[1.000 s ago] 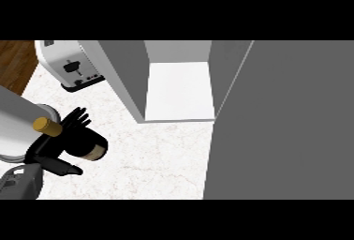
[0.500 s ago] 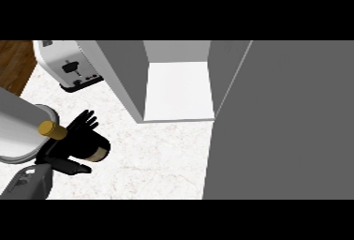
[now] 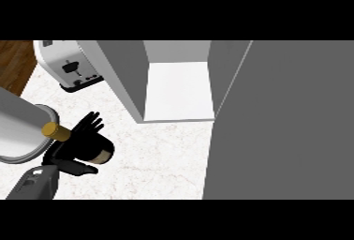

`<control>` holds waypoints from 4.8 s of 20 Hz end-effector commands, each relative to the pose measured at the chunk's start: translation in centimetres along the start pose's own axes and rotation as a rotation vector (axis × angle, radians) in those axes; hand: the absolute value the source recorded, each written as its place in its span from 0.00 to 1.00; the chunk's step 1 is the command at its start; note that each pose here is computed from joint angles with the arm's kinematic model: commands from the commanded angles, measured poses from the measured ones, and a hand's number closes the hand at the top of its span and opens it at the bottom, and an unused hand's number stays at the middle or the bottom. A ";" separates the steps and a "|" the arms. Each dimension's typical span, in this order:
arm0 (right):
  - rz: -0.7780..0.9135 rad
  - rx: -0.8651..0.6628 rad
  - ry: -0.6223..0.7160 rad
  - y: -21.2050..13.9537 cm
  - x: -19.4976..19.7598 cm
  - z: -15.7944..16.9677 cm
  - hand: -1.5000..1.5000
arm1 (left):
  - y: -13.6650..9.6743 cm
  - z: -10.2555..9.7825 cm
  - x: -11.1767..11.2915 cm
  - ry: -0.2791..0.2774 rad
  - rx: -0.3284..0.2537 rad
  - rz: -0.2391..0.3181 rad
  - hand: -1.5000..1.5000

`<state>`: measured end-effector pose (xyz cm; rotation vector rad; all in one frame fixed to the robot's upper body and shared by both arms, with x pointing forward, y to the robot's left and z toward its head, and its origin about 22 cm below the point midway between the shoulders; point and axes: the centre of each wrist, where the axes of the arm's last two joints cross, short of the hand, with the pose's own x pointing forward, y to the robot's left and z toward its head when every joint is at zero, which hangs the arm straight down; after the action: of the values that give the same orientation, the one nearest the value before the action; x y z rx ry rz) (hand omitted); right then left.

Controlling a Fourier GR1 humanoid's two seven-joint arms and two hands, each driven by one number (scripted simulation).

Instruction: Pick up the wine, place it into the cabinet and close the cabinet

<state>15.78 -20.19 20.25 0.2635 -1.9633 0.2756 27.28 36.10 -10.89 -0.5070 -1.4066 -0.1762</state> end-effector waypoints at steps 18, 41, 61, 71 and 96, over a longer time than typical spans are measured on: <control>-0.031 0.016 0.003 0.8 0.9 1.0 0.00 | -2.7 -3.9 -0.8 -0.130 -0.194 0.237 1.00; -0.005 -0.001 0.024 -0.1 0.3 0.9 0.00 | -12.0 -4.4 -3.7 -0.402 0.339 0.215 1.00; -0.014 0.005 0.037 -1.5 0.0 0.0 0.00 | -22.7 -6.7 1.1 -0.291 0.392 0.294 1.00; -0.022 -0.005 0.015 -2.2 -0.9 2.4 0.00 | -22.3 -10.2 -2.2 -0.282 0.452 0.277 1.00; -0.012 -0.005 0.012 -2.4 -1.9 -1.2 0.00 | -21.1 -18.7 3.4 -0.330 0.496 0.262 1.00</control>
<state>17.69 -21.84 18.98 0.2740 -1.9313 0.2686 34.02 9.52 -5.22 -0.3154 -1.6113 0.4483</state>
